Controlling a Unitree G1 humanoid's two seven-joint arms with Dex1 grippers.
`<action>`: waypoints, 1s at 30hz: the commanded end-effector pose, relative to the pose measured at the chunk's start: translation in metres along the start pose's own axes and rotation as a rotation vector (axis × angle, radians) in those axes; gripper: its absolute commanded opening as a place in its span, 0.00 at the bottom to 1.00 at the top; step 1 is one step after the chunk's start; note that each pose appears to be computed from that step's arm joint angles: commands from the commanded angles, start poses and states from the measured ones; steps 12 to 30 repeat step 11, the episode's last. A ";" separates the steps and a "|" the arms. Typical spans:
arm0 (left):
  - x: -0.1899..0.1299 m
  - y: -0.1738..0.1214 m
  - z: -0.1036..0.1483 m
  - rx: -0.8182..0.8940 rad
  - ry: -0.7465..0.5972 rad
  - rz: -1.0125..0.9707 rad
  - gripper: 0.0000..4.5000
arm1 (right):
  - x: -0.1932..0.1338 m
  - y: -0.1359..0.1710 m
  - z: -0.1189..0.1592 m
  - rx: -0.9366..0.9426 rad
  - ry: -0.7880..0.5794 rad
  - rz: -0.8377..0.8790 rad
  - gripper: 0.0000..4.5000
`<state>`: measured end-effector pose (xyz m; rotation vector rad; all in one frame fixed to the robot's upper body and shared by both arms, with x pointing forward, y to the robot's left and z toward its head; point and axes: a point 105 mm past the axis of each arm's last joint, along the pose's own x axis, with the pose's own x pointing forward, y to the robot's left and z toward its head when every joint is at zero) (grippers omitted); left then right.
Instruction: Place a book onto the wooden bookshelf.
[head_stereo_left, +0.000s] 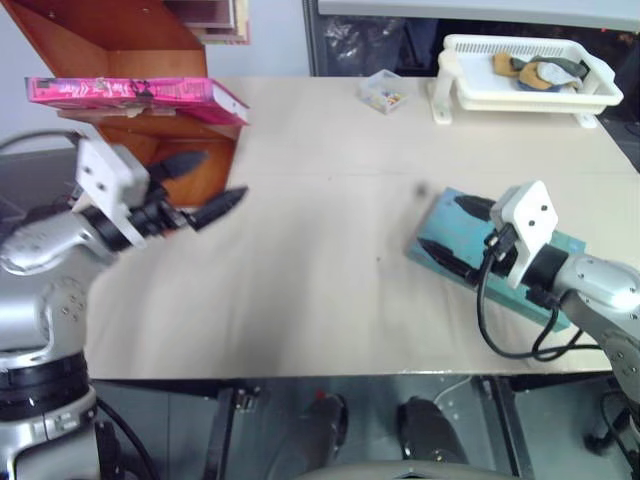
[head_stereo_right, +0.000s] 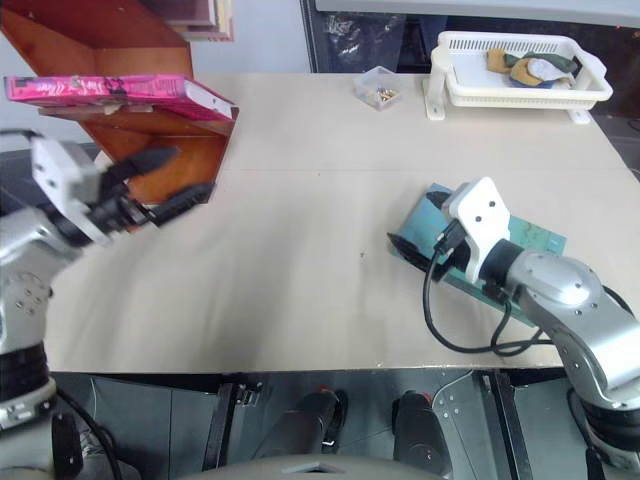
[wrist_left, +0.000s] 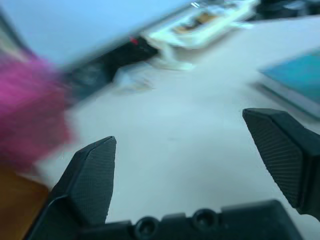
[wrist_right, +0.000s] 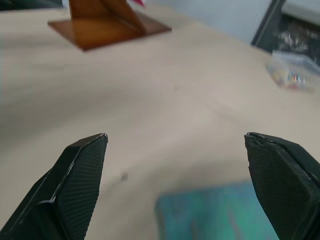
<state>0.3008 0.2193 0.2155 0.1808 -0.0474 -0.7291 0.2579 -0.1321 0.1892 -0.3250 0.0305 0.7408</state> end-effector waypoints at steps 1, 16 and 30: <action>-0.008 -0.004 -0.016 0.023 0.065 0.010 0.99 | -0.032 0.026 -0.003 -0.003 0.046 0.032 1.00; -0.037 0.000 -0.037 0.005 0.173 -0.025 0.99 | -0.054 0.041 -0.020 0.059 0.094 -0.003 1.00; -0.037 0.000 -0.037 0.005 0.173 -0.025 0.99 | -0.054 0.041 -0.020 0.059 0.094 -0.003 1.00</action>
